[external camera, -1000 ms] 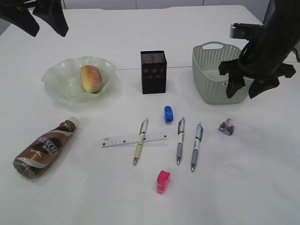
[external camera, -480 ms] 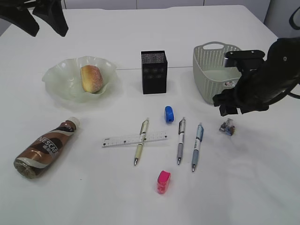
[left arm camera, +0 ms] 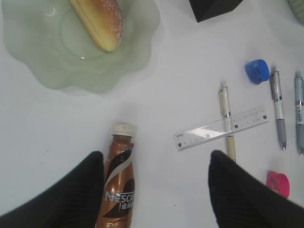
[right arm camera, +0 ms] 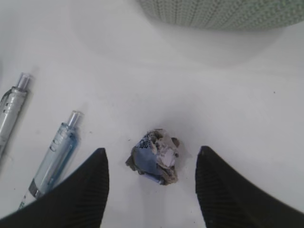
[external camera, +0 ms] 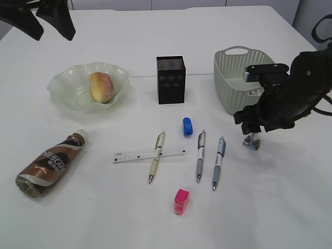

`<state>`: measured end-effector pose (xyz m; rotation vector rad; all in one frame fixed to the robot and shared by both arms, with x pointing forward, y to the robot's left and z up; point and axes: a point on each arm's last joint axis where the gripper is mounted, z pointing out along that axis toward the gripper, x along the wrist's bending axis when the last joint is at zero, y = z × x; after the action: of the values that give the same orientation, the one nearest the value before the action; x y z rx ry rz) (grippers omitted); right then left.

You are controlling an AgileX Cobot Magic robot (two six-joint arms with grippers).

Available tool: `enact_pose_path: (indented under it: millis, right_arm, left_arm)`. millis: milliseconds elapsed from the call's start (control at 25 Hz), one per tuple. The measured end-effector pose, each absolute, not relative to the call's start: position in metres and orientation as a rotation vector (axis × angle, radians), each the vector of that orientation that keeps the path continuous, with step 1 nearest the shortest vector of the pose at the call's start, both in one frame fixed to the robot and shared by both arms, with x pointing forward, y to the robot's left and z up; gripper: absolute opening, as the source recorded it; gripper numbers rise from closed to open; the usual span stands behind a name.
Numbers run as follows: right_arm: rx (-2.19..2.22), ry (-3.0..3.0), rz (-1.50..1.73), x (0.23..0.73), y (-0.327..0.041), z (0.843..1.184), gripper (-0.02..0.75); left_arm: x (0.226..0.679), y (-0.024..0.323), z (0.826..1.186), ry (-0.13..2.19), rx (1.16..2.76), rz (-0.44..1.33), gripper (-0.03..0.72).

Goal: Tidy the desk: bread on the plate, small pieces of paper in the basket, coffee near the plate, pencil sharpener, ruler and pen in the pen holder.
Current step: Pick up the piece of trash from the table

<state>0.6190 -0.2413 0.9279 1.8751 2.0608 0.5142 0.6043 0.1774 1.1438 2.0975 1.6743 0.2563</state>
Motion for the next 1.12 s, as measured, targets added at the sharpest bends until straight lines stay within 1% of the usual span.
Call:
enact_pose_path:
  millis: [120,240,360,640,880,1120]
  right_arm:
    - [1.878,2.057,0.517,0.619,-0.241,0.928,0.463]
    - [1.882,2.048,0.525,0.62,-0.241,0.928,0.5]
    - [1.871,2.042,0.536,0.621,-0.241,0.929,0.516]
    - [1.884,2.061,0.506,0.622,-0.241,0.916,0.519]
    - [1.876,2.053,0.521,0.623,-0.241,0.915,0.52]
    - [1.884,2.066,0.5,0.624,-0.241,0.905,0.519]
  left_arm:
    - [0.604,0.177,1.144,1.674,2.097,0.256,0.498]
    - [0.604,0.177,1.144,1.674,2.097,0.256,0.497]
    - [0.604,0.177,1.144,1.674,2.097,0.256,0.497]
    - [0.604,0.177,1.144,1.674,2.097,0.256,0.497]
    - [0.604,0.177,1.144,1.674,2.097,0.256,0.497]
    - [0.604,0.177,1.144,1.674,2.097,0.256,0.497]
